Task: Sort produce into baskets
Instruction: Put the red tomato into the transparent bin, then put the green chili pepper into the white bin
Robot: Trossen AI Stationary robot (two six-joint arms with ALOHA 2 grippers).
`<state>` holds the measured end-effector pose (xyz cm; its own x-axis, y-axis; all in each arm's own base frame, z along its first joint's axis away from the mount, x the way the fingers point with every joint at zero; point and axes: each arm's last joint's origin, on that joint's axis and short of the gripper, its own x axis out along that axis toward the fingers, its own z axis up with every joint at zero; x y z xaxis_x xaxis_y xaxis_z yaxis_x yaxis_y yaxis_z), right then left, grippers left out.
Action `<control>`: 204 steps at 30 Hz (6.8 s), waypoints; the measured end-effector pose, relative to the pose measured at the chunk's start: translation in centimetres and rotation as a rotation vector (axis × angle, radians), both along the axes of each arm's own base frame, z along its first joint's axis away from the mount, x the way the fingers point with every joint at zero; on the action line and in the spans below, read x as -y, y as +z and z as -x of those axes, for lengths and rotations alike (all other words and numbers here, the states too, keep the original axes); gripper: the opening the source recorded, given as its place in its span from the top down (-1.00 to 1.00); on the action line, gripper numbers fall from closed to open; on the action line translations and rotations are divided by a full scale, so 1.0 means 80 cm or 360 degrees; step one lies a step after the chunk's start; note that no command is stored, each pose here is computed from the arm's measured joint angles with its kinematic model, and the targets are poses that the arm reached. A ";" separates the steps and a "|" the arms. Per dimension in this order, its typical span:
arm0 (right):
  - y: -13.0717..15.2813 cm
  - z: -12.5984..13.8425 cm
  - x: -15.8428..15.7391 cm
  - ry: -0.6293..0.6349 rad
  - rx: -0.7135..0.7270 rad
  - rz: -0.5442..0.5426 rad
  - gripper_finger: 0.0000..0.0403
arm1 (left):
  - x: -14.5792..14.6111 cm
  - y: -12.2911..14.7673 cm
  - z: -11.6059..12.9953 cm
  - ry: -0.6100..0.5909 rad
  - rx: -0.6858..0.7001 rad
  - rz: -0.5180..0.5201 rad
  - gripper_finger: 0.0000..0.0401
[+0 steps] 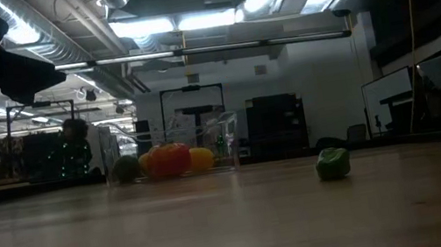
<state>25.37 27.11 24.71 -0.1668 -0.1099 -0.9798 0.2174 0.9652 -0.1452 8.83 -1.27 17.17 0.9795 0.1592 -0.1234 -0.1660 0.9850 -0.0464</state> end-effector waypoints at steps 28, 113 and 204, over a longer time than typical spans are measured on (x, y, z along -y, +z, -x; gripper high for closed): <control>0.011 -0.099 0.044 0.0144 0.0629 -0.0225 -0.83 | 0.000 0.000 0.000 -0.0018 -0.0022 -0.0137 0.23; 0.025 -0.265 0.329 0.0372 0.1623 0.0622 0.27 | 0.000 0.000 0.000 -0.0016 -0.0021 -0.0124 0.23; -0.051 -0.136 0.196 0.0698 0.0716 -0.0276 -0.46 | 0.000 0.000 0.000 -0.0014 -0.0028 -0.0122 0.23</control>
